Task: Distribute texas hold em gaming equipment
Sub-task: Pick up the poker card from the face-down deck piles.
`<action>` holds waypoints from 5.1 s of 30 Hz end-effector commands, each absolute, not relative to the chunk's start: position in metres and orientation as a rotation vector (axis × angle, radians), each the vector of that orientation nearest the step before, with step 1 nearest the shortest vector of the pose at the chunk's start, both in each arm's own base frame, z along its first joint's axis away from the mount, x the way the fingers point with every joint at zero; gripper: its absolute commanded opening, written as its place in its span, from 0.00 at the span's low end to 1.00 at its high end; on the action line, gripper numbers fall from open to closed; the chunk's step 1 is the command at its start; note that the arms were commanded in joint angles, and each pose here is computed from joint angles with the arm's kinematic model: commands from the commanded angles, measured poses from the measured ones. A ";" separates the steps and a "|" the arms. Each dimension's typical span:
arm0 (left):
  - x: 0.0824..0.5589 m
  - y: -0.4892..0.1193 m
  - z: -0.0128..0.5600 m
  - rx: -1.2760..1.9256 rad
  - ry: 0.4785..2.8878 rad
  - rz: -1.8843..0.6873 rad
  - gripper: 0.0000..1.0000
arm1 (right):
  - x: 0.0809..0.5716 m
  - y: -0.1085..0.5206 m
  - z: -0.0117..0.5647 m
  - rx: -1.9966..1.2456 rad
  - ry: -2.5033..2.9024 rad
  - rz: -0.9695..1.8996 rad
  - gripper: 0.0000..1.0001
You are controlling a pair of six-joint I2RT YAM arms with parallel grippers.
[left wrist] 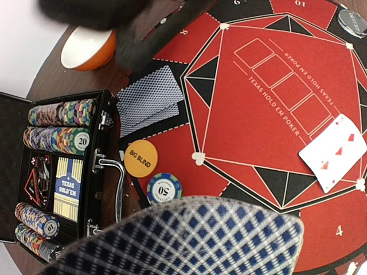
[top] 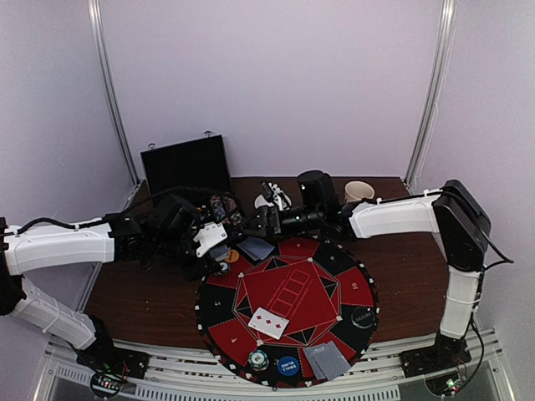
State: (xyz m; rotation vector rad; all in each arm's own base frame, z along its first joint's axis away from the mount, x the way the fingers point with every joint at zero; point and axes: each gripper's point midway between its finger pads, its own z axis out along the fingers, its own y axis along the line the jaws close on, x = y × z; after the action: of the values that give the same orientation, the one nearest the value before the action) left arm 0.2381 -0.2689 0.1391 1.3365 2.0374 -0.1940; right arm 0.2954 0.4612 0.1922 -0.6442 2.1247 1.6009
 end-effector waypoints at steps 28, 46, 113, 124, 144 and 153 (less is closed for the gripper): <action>0.240 -0.274 0.147 1.330 2.002 -0.228 0.45 | 0.258 0.521 0.185 -0.899 2.062 1.828 0.79; 0.232 -0.276 0.137 1.372 2.033 -0.272 0.44 | 0.263 0.490 0.216 -0.807 1.878 1.960 0.78; 0.222 -0.285 0.141 1.414 2.006 -0.358 0.44 | 0.254 0.525 0.198 -0.829 1.818 1.936 0.85; 0.222 -0.284 0.142 1.411 2.003 -0.355 0.43 | 0.262 0.527 0.179 -0.698 1.911 1.954 0.80; 0.224 -0.282 0.140 1.403 2.013 -0.334 0.43 | 0.261 0.496 0.177 -0.864 2.031 1.578 0.45; 0.224 -0.282 0.139 1.405 2.016 -0.331 0.43 | 0.266 0.489 0.177 -0.876 2.051 1.521 0.31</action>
State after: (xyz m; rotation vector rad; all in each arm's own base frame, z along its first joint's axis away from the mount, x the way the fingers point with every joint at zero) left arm 0.2228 -0.2755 0.1312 1.4060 2.0558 -0.3140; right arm 0.2546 0.4996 0.1766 -0.8985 2.0246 1.5978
